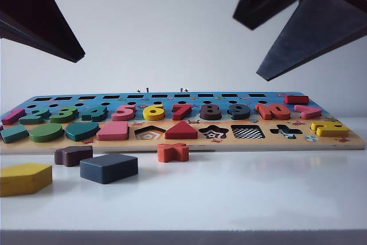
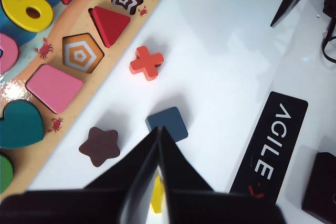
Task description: Insert the cube into the slot.
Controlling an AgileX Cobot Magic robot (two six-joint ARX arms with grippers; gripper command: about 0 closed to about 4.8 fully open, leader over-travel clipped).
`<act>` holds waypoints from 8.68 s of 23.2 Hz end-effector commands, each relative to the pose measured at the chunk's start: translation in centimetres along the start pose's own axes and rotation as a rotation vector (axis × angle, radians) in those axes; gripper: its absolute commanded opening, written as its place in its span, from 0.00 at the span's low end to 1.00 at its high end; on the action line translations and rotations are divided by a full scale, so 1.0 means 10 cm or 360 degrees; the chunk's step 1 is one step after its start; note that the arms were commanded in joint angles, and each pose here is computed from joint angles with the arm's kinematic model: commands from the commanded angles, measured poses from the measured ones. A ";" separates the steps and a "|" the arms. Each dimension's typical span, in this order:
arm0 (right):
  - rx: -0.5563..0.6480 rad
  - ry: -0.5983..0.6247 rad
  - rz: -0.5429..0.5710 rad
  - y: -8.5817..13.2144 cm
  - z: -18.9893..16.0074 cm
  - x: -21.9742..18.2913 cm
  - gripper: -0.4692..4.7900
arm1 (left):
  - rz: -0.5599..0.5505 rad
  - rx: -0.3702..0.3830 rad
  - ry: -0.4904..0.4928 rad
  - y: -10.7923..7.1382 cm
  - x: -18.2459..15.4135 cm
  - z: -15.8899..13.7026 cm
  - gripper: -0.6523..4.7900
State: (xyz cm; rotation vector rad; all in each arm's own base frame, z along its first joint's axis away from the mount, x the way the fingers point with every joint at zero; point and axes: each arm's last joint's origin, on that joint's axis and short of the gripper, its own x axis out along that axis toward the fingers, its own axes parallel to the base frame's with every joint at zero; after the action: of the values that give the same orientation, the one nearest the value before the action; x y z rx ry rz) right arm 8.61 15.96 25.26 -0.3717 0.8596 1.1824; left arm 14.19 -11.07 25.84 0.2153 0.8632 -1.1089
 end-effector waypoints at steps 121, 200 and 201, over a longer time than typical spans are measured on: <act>0.0086 -0.0033 -0.0342 -0.06 0.48 1.26 0.36 | -0.0175 -0.0102 0.0162 0.04 0.07 -0.09 0.15; -0.0980 0.0284 -0.0639 -1.03 0.32 0.41 0.24 | 0.0164 0.0241 -0.0443 0.19 -0.02 0.32 0.15; -0.0979 0.0291 -0.0635 -1.03 0.32 0.41 0.24 | 0.0164 0.0241 -0.0443 0.19 -0.02 0.32 0.15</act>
State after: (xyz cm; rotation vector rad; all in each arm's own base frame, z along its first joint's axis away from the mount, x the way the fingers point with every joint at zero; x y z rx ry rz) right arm 19.78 16.90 22.36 -1.1160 0.5279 1.0209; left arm 17.31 -11.87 27.32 0.2192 0.5328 -1.0784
